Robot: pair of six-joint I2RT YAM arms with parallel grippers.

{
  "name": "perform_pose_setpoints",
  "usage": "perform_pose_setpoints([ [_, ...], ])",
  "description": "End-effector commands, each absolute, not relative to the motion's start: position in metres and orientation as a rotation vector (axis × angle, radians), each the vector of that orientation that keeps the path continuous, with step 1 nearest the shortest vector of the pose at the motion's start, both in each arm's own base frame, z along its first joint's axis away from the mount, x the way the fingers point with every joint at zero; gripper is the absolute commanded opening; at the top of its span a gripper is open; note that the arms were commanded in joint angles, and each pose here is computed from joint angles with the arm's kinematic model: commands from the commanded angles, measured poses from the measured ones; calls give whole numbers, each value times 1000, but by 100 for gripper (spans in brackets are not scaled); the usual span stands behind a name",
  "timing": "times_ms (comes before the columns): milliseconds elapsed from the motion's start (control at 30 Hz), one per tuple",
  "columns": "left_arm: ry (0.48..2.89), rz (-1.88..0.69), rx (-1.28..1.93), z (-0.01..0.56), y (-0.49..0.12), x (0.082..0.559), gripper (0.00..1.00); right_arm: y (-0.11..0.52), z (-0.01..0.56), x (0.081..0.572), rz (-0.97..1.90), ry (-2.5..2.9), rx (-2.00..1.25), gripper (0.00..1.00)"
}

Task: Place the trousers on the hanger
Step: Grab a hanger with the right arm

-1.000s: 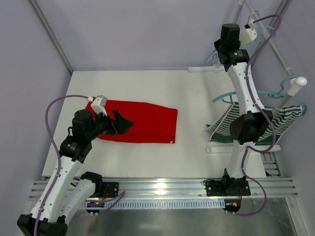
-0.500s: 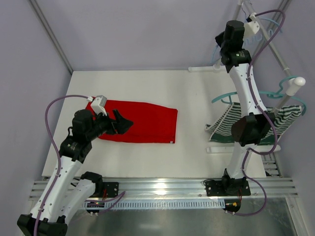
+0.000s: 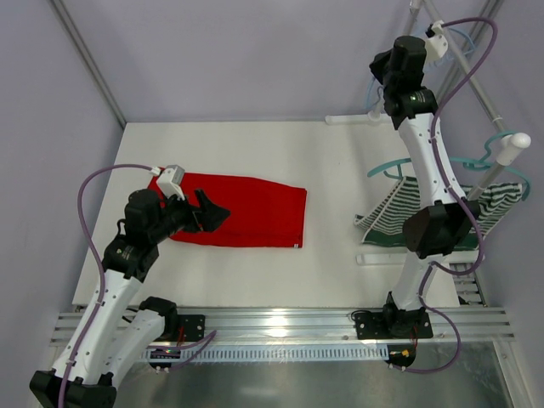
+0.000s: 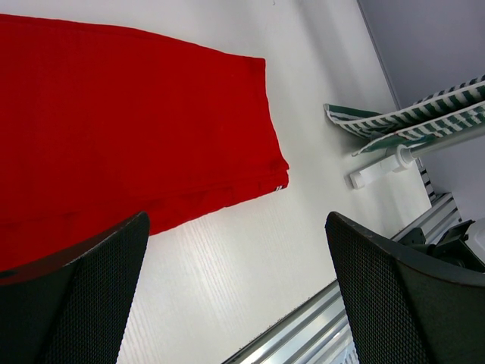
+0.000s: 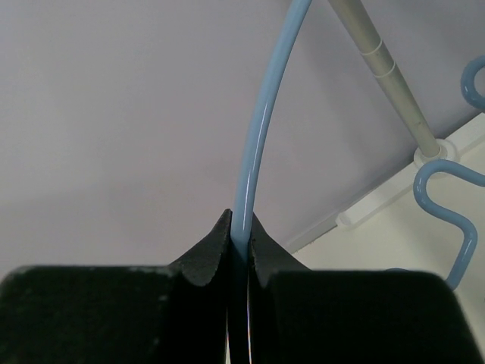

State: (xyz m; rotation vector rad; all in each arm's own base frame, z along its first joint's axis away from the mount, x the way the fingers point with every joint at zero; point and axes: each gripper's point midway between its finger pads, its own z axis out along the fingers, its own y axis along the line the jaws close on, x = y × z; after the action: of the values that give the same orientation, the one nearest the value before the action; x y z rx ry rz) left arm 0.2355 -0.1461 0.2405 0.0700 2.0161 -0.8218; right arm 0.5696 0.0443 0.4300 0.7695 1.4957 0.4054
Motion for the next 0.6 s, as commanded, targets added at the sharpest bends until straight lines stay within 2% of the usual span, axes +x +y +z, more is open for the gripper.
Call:
perform_pose_setpoints([
  [0, 1988, -811, 77, 247, -144, 238, 98, 47, 477, 543, 510, 1395, 765, 4],
  [567, 1881, -897, 63, 292, -148, 222, 98, 97, 483, 519, 669, 1527, 513, 4],
])
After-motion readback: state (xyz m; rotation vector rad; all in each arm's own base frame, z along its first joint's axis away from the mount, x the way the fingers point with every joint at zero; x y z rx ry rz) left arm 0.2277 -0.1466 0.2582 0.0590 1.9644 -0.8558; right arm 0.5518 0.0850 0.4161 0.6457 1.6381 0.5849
